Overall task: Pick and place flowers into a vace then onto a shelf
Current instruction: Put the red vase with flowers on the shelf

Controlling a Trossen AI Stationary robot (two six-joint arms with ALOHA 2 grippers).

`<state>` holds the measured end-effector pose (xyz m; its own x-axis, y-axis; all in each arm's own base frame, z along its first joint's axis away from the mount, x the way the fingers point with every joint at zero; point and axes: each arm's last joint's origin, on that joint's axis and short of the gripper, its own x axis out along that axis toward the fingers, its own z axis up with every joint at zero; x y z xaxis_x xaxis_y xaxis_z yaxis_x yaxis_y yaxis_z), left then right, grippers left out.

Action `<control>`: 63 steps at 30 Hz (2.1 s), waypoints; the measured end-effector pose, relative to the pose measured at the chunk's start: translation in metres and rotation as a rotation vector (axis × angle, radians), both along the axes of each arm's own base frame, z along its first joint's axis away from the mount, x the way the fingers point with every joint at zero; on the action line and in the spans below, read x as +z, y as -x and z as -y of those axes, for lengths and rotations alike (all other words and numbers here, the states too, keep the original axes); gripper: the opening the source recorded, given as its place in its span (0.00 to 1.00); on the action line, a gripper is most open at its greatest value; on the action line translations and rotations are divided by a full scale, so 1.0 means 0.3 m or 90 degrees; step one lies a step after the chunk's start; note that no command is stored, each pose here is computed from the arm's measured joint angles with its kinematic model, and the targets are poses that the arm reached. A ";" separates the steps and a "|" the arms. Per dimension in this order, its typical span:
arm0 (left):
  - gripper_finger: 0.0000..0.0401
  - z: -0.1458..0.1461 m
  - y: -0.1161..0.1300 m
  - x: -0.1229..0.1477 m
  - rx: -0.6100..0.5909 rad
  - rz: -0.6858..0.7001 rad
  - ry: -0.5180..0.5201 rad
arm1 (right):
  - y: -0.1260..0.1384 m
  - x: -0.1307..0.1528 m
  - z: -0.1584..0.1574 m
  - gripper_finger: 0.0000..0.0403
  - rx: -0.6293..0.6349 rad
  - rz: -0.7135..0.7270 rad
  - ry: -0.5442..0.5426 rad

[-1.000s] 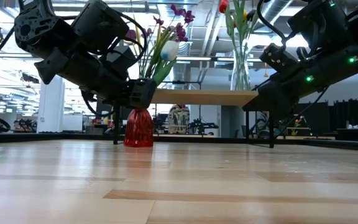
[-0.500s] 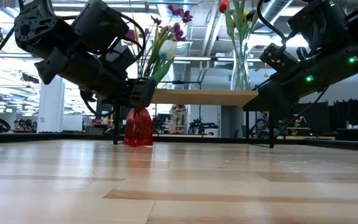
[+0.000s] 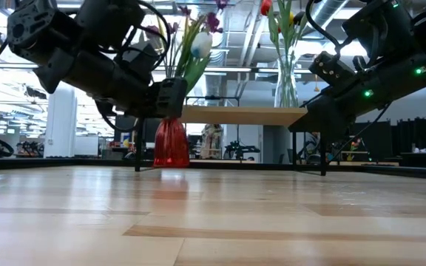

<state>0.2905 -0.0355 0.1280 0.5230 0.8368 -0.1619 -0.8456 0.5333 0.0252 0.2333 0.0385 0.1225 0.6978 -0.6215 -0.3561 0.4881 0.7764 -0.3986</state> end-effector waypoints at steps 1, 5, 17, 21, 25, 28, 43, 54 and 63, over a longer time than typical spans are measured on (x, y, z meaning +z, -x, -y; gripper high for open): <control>0.37 0.005 -0.001 0.003 -0.004 0.003 -0.001 | 0.000 0.000 0.000 0.00 0.000 0.000 0.000; 0.38 0.026 -0.004 0.017 -0.019 0.016 -0.009 | -0.001 0.001 0.000 0.00 0.001 0.004 -0.002; 0.37 0.113 0.004 0.078 -0.040 0.049 -0.060 | -0.002 0.003 -0.001 0.00 0.001 0.008 -0.003; 0.37 0.132 0.008 0.100 -0.051 0.055 -0.072 | -0.003 0.004 -0.001 0.00 0.002 0.010 -0.004; 0.37 0.142 0.016 0.127 -0.058 0.070 -0.070 | -0.004 0.007 -0.003 0.00 0.005 0.017 -0.007; 0.37 0.149 0.024 0.152 -0.066 0.070 -0.076 | -0.005 0.007 -0.004 0.00 0.007 0.018 -0.009; 0.38 0.117 0.086 0.335 -0.060 0.048 -0.137 | -0.006 0.007 -0.005 0.00 0.017 0.020 -0.016; 0.38 0.052 0.146 0.460 -0.024 0.053 -0.166 | -0.007 0.007 -0.006 0.00 0.018 0.020 -0.017; 0.38 -0.017 0.183 0.530 -0.015 0.081 -0.184 | -0.007 0.008 -0.006 0.00 0.018 0.020 -0.017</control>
